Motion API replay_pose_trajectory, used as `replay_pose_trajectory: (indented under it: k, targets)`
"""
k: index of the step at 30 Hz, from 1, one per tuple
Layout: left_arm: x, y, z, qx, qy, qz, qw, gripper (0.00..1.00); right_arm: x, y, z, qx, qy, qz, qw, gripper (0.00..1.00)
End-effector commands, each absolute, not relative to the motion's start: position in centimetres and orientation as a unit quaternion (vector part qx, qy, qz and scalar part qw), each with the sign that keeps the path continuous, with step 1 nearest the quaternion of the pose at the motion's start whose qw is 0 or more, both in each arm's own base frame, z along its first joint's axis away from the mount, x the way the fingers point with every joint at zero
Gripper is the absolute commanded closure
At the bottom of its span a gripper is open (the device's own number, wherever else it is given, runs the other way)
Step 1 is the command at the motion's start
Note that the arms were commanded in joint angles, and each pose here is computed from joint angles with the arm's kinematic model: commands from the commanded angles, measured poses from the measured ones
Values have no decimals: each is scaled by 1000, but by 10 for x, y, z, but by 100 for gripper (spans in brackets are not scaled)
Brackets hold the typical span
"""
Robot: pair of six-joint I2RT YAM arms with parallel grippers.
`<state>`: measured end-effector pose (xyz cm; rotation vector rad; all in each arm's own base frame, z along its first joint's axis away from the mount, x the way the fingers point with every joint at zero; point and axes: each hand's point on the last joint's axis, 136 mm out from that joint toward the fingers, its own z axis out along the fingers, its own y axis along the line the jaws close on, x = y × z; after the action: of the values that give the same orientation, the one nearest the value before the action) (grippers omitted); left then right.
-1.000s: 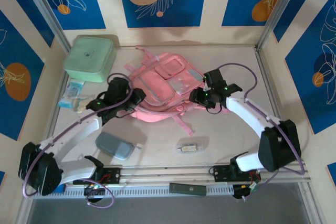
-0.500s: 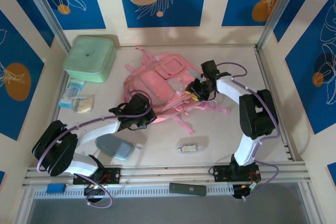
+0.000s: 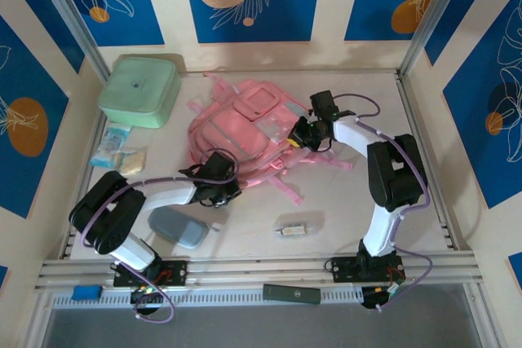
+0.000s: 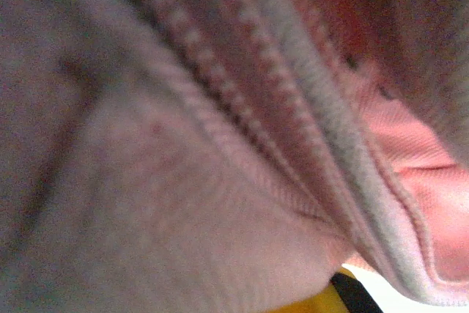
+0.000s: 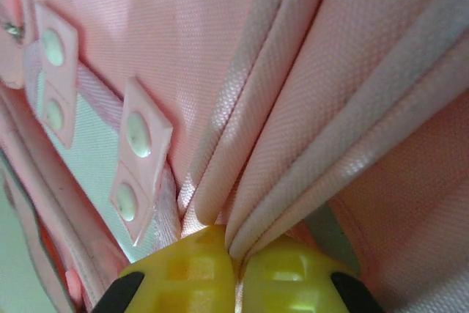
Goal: Pack the student bag
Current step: Rotate the student bag at the center of the table.
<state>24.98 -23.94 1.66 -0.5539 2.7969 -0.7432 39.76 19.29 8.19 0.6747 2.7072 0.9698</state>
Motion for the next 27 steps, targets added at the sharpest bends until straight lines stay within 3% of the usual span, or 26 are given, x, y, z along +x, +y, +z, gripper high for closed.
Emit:
replay_pose_trajectory:
  k: [1, 14, 19, 22, 24, 27]
  targets:
    - [271, -231, 2, -184, 951, -222, 109, 100, 394, 195, 118, 223, 885, 394, 107, 100]
    - [395, -235, 73, -163, 923, -277, 210, 100, 367, 197, 173, 289, 811, 493, 128, 100]
    - [430, -235, 93, -141, 920, -298, 213, 89, 371, 183, 187, 322, 811, 450, 188, 100]
    - [420, -234, 120, -81, 926, -278, 242, 74, 369, 177, 180, 350, 810, 424, 203, 100]
    - [403, -213, 124, -84, 940, -225, 242, 70, 368, 175, 174, 365, 805, 423, 200, 100]
    - [381, -204, 132, -79, 942, -218, 242, 67, 365, 177, 173, 376, 799, 416, 215, 100]
